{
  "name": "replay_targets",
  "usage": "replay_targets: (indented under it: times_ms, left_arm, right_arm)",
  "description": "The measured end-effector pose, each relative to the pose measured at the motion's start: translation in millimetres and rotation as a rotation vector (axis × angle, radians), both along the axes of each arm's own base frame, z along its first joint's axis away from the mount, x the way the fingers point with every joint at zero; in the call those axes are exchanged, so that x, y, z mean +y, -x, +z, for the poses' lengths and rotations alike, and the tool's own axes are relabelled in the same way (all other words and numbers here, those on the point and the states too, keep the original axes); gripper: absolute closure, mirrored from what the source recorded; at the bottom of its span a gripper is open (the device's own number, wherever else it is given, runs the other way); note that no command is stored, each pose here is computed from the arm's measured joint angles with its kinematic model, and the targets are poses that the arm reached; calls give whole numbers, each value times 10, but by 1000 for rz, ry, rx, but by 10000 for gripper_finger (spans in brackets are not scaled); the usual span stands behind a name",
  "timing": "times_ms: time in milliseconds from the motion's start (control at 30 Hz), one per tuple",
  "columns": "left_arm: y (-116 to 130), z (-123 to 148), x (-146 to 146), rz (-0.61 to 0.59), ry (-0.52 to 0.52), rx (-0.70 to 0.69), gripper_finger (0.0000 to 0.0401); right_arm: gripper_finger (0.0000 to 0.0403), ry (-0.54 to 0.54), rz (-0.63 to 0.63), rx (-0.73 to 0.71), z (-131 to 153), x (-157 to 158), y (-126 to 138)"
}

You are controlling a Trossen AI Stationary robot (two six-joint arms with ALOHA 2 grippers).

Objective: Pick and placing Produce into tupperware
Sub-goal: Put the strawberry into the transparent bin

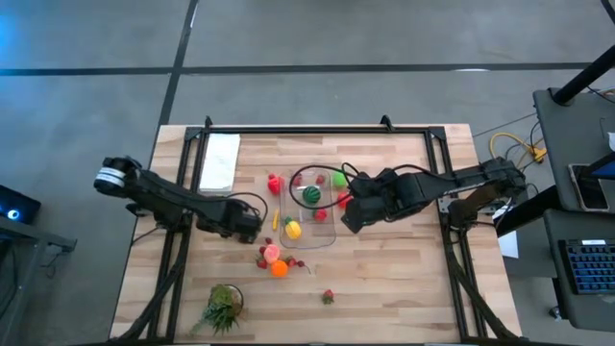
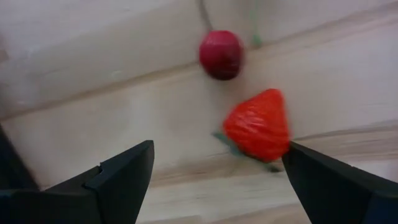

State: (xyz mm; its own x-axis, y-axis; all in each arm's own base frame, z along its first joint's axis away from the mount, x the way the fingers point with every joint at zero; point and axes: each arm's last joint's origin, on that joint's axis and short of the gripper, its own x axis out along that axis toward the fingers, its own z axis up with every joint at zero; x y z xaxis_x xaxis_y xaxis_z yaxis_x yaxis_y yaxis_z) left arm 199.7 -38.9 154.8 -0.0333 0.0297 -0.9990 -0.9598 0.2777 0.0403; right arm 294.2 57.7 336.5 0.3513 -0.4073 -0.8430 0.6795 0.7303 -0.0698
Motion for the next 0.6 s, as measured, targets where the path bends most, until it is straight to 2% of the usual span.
replay_targets:
  times_ms: [233, 600]
  left_arm:
    - [-86, -57, -16, -62, -16, 26, 63]
    - [-95, -71, -14, -65, -33, 14, 63]
  right_arm:
    - [83, -3, -8, -5, 0, -2, -2]
    - [84, -16, -40, -25, -8, 0, -13]
